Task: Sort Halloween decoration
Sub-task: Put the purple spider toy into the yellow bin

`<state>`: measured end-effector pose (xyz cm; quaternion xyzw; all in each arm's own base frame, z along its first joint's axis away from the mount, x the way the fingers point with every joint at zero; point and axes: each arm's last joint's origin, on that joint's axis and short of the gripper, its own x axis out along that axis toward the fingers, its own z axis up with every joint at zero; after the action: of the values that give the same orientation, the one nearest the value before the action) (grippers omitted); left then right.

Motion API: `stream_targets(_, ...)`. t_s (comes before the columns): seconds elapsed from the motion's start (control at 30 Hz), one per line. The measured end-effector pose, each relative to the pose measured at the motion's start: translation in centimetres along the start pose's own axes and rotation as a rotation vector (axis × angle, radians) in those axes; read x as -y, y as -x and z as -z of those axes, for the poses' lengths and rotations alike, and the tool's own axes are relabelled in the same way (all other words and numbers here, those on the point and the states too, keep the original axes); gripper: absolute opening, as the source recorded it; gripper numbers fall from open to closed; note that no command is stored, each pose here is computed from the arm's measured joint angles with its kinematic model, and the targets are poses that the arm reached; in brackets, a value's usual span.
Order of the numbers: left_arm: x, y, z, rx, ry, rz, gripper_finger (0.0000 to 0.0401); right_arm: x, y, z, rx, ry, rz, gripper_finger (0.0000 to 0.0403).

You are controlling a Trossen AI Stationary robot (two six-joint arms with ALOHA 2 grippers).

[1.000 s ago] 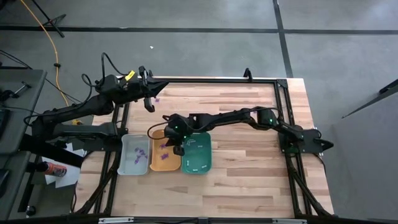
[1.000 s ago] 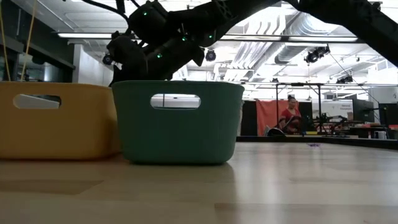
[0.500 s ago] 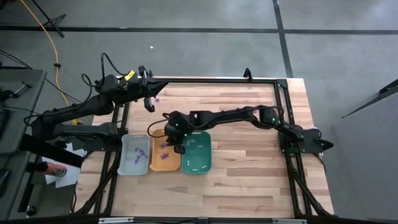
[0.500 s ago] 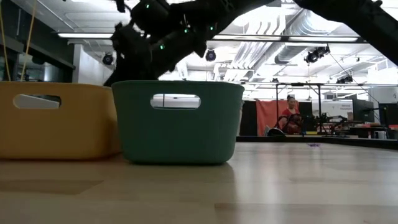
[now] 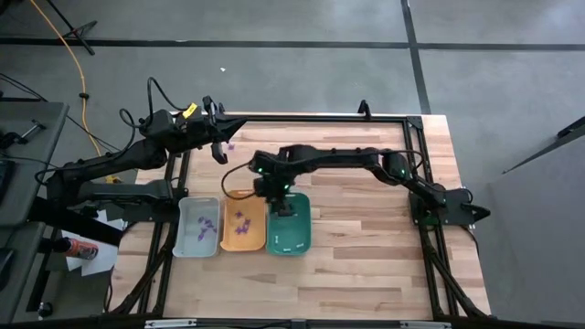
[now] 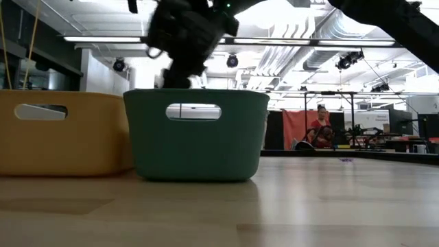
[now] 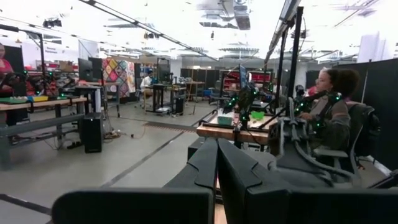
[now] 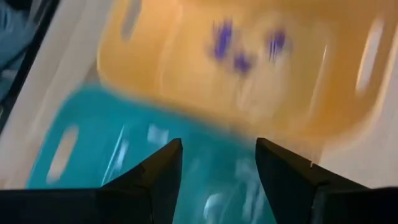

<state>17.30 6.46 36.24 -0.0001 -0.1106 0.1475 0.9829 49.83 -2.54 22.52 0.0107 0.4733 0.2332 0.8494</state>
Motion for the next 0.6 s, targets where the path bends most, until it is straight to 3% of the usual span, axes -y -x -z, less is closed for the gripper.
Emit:
stream_targets(0.27, 0.0, 0.0, 0.0, -0.001, 0.000, -0.003, 0.0000, 1.2, 3.8, 4.3, -0.215, -0.140, -0.173, 0.0180)
stream_targets(0.4, 0.0, 0.0, 0.0, 0.000, 0.000, -0.011, 0.0000, 0.0, 6.4, 6.4, -0.199, -0.145, -0.177, 0.0162)
stream_targets(0.6, -0.1, 0.0, 0.0, 0.000, 0.000, -0.029, 0.0000, -3.3, 10.5, 10.9, -0.039, -0.227, -0.084, 0.0133)
